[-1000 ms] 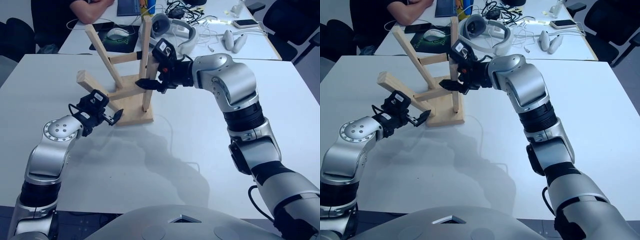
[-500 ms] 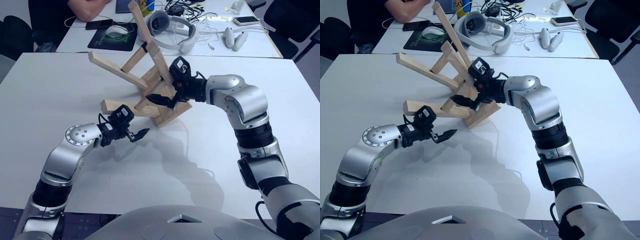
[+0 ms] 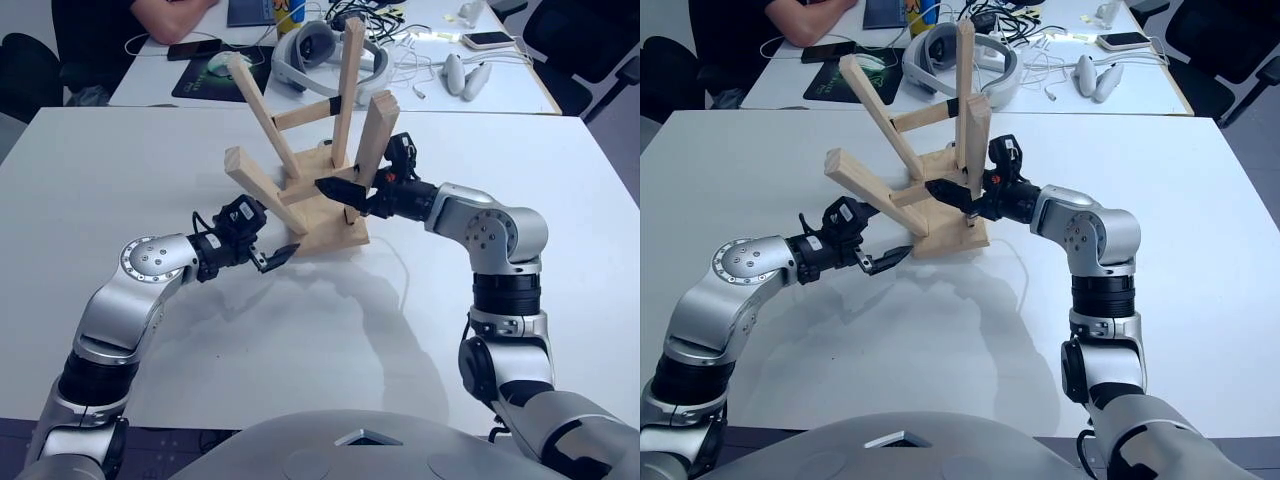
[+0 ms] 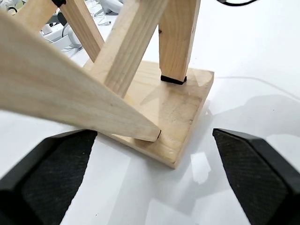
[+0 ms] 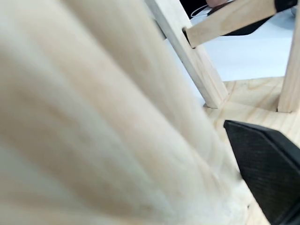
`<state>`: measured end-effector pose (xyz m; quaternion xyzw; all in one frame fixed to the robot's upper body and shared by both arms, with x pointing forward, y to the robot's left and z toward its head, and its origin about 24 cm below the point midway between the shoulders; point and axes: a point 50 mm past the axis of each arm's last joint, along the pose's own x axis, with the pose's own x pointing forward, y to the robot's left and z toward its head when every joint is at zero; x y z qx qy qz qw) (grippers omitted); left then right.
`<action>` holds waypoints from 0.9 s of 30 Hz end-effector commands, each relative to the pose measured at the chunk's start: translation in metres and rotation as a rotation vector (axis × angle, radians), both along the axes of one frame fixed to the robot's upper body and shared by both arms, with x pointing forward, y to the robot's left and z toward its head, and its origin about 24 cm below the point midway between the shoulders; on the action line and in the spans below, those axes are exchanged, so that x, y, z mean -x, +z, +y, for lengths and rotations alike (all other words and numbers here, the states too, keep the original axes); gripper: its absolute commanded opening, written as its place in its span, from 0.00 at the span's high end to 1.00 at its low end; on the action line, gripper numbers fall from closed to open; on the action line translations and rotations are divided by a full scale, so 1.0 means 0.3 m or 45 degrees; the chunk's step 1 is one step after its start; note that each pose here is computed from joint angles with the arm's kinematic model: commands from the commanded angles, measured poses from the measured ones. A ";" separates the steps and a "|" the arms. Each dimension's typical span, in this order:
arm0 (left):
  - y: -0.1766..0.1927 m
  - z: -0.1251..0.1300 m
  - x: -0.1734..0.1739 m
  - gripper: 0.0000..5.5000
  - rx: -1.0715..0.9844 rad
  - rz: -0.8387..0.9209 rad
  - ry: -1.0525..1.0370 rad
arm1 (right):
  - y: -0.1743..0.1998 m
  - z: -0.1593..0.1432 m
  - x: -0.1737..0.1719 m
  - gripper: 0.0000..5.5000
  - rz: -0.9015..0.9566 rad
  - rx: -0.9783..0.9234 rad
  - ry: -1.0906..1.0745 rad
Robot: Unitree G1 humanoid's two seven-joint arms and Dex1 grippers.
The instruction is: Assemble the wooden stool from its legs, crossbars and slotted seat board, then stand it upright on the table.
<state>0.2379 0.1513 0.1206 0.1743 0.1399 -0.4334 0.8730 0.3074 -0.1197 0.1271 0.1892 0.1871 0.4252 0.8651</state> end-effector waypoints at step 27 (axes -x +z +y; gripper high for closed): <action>-0.003 -0.025 -0.003 0.17 0.004 0.007 -0.099 | 0.490 -0.129 0.020 0.07 -0.552 -0.701 -0.239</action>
